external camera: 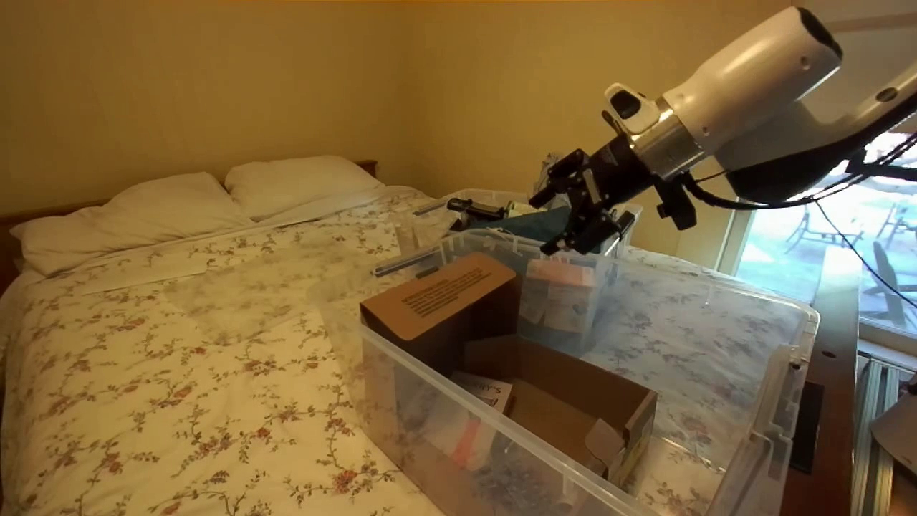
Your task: Pick up the contents in the container to the left and put them in the container to the right
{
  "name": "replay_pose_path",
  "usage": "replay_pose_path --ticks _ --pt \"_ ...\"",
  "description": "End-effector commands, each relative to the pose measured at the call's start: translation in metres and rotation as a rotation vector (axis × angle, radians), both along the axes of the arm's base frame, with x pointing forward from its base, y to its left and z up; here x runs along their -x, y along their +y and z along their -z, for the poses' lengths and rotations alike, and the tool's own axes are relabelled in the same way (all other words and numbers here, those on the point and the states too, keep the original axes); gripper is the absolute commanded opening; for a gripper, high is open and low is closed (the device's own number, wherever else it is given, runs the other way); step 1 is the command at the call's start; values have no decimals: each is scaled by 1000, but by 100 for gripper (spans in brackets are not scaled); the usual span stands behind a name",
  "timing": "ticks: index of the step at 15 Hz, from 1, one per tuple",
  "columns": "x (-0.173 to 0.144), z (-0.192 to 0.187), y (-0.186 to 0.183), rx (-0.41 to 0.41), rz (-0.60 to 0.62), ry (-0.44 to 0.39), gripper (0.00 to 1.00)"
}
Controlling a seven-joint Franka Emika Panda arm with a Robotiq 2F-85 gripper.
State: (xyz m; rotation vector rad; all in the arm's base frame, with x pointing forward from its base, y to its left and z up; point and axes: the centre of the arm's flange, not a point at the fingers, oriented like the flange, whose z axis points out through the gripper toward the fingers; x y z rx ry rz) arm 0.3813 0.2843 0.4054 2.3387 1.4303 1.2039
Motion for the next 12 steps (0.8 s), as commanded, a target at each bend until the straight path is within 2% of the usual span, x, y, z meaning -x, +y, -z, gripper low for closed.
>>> replay_pose_path --ticks 1,4,6,9,12 --pt "12 5 9 20 -41 3 100" --pt "17 7 14 22 -50 8 100" --pt "13 -1 26 12 -195 63 100" --pt "16 6 57 -30 -332 71 100" --pt "15 16 81 -79 -457 115 100"
